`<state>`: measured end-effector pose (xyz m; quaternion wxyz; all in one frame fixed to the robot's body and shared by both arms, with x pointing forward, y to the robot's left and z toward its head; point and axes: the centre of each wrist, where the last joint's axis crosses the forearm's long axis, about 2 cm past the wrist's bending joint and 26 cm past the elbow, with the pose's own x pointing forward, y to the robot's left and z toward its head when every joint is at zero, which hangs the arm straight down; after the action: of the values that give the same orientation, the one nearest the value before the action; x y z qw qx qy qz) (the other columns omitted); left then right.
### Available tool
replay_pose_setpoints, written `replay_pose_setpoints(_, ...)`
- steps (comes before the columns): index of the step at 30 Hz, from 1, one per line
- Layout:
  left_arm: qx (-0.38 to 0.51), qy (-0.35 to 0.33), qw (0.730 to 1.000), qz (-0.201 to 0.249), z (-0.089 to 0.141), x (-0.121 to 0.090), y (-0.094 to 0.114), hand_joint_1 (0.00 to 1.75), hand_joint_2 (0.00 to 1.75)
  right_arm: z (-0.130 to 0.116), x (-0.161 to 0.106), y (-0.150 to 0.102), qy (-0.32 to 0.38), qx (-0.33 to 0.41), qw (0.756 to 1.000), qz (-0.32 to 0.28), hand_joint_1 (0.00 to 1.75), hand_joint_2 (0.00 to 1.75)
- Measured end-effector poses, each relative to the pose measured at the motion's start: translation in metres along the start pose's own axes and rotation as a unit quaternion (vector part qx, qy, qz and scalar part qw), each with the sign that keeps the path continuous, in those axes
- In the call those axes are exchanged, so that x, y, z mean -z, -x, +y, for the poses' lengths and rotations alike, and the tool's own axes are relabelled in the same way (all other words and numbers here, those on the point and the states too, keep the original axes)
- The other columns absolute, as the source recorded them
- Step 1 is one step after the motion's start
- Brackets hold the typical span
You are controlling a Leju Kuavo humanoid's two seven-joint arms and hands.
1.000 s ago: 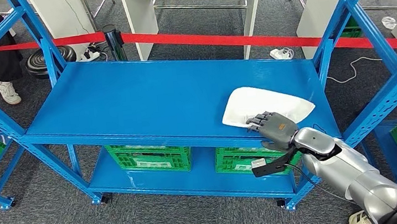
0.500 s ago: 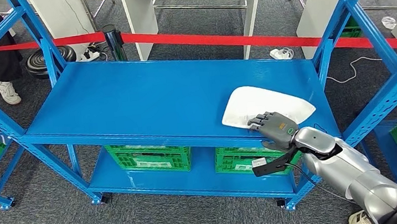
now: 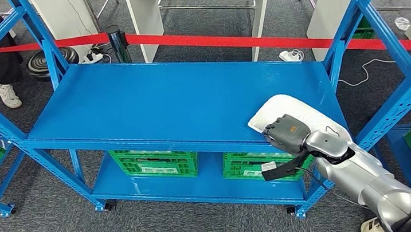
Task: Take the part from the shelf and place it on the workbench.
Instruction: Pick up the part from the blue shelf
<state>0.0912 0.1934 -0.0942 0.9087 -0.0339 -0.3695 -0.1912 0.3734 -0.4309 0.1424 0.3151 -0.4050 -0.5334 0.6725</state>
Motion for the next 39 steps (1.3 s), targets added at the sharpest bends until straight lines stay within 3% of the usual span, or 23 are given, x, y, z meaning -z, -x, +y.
replay_pose_setpoints(39, 0.006, -0.01, 1.0, -0.001, 0.0013, 0.001, -0.0016, 0.0, 1.75, -0.0069, 0.004, 0.0054, 0.001, -0.005, 1.0, 0.007, 1.75, 1.75)
